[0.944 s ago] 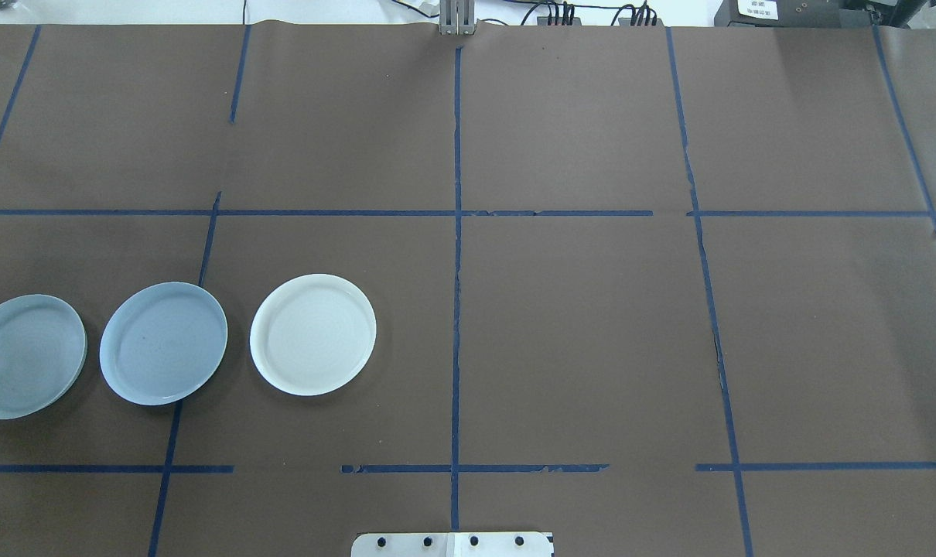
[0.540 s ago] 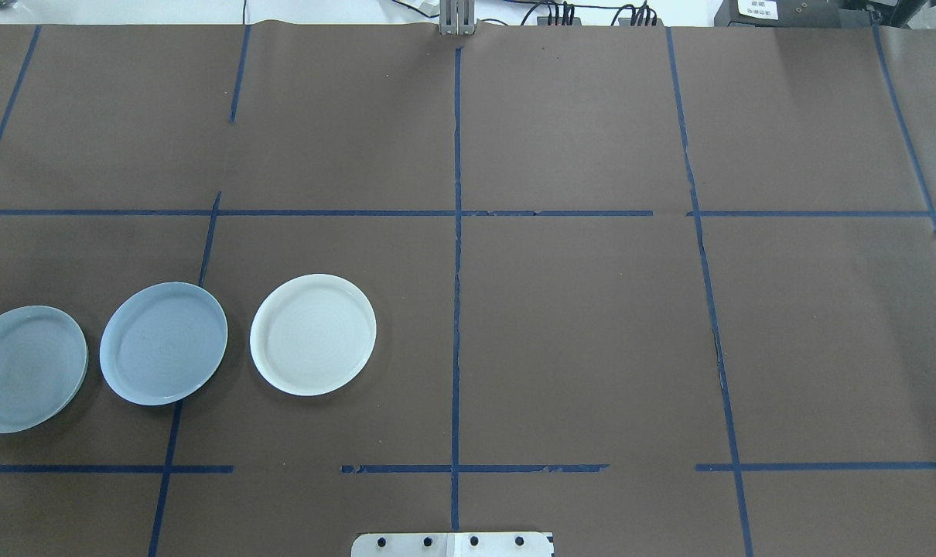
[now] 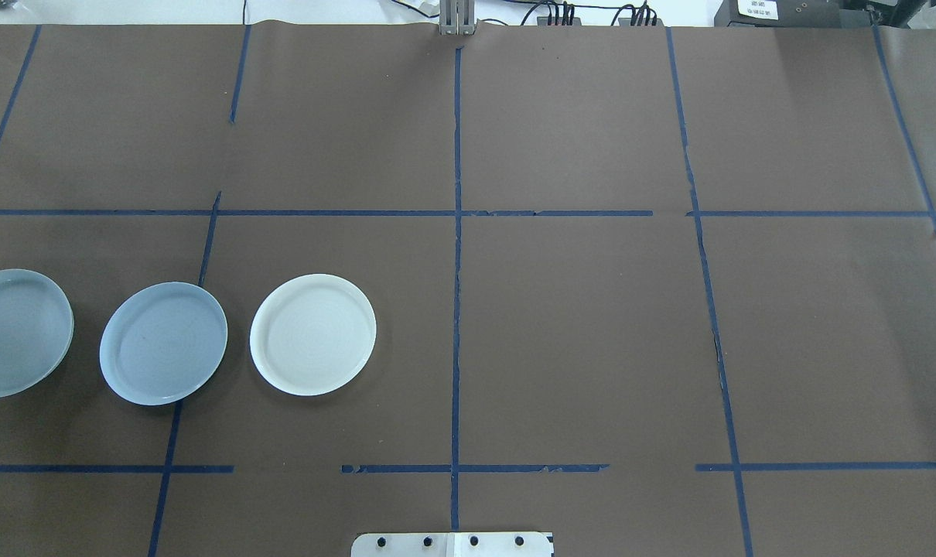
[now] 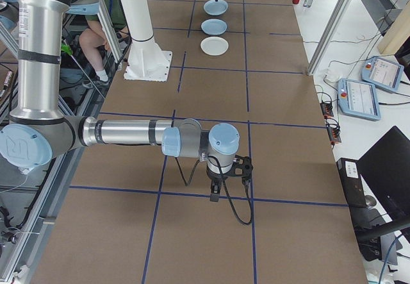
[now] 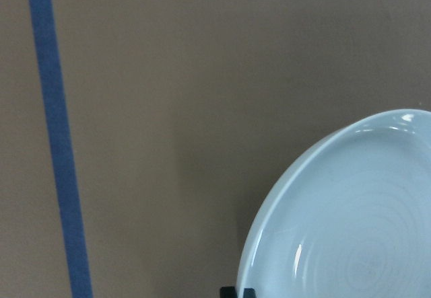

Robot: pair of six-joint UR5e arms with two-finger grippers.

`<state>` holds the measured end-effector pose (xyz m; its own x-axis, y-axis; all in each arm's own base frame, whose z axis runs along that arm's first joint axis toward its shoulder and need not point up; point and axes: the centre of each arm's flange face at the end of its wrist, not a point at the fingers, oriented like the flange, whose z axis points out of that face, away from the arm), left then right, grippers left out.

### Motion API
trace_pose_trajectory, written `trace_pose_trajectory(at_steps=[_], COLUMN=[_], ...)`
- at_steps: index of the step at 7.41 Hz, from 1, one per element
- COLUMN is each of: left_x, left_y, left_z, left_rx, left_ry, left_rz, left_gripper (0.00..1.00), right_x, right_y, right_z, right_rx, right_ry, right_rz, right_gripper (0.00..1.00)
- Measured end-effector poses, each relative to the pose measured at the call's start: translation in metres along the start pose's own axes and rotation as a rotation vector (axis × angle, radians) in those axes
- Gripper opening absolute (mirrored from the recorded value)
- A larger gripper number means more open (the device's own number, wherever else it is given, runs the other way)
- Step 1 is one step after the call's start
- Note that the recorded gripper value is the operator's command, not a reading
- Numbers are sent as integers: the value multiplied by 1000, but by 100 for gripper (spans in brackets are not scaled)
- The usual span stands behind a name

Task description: Stack plate in center

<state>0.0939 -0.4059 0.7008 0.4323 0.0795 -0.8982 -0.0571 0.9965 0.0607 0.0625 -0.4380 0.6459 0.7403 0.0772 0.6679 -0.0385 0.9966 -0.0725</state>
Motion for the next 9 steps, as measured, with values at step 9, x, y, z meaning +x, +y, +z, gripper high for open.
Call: trace_pose_trajectory(at_steps=[9], left_x=[191], left_y=[-33], left_z=[54], left_rx=[-15], left_ry=[32], left_rz=[-248], left_gripper=[0], right_x=[0], right_y=[0], right_z=[0], right_rx=[0], right_ry=[0], right_rz=[-1], right_gripper=[100])
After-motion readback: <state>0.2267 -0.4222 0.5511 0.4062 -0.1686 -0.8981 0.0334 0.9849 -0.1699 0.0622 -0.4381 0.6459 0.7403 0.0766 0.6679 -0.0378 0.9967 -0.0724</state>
